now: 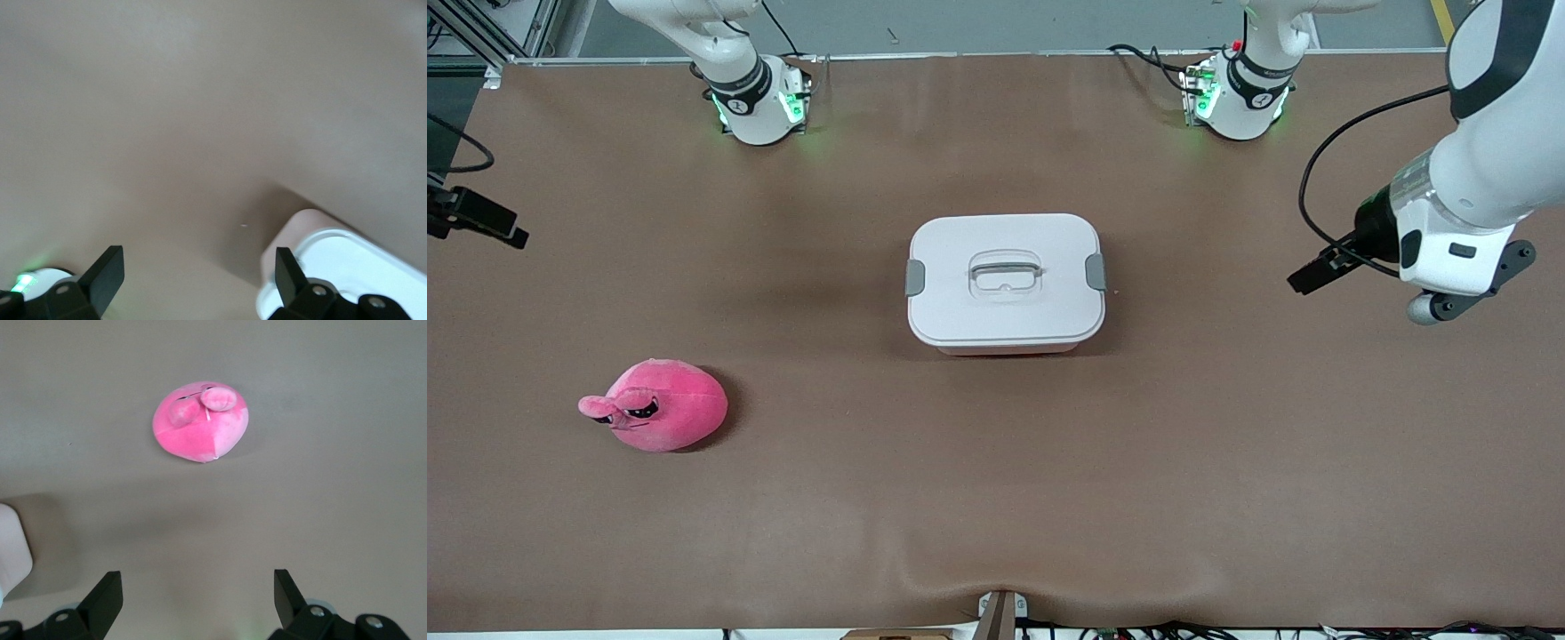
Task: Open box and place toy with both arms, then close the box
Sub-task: 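Reach the left gripper to the lid handle while the right gripper nears the toy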
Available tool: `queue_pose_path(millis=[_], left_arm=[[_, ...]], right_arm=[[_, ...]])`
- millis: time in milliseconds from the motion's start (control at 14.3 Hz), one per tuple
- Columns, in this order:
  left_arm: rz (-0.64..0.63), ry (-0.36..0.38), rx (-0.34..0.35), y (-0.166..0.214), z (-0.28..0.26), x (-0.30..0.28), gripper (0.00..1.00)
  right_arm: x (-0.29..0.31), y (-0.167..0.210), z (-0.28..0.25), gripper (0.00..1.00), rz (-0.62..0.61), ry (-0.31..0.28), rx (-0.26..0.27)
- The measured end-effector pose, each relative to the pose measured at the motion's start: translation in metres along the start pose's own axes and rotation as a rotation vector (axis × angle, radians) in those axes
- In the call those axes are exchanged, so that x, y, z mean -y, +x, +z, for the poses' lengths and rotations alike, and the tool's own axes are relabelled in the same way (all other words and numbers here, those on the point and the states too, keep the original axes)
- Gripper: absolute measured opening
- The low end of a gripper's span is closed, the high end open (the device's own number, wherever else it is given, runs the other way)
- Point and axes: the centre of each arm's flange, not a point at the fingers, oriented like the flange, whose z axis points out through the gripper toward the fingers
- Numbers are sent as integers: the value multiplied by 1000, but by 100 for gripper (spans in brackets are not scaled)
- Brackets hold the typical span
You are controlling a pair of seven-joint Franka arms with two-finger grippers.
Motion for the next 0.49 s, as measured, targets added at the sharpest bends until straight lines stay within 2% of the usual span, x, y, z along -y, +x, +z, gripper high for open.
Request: queue_pose_path(millis=[280,490], left_arm=[[-140,23,13,-49,18,-47,100],[-253,55,25,-84,39,-79,100]], right_arm=[[-16,15,20,100,30,-4,19],[-4,16,23,100,10,-4,23]])
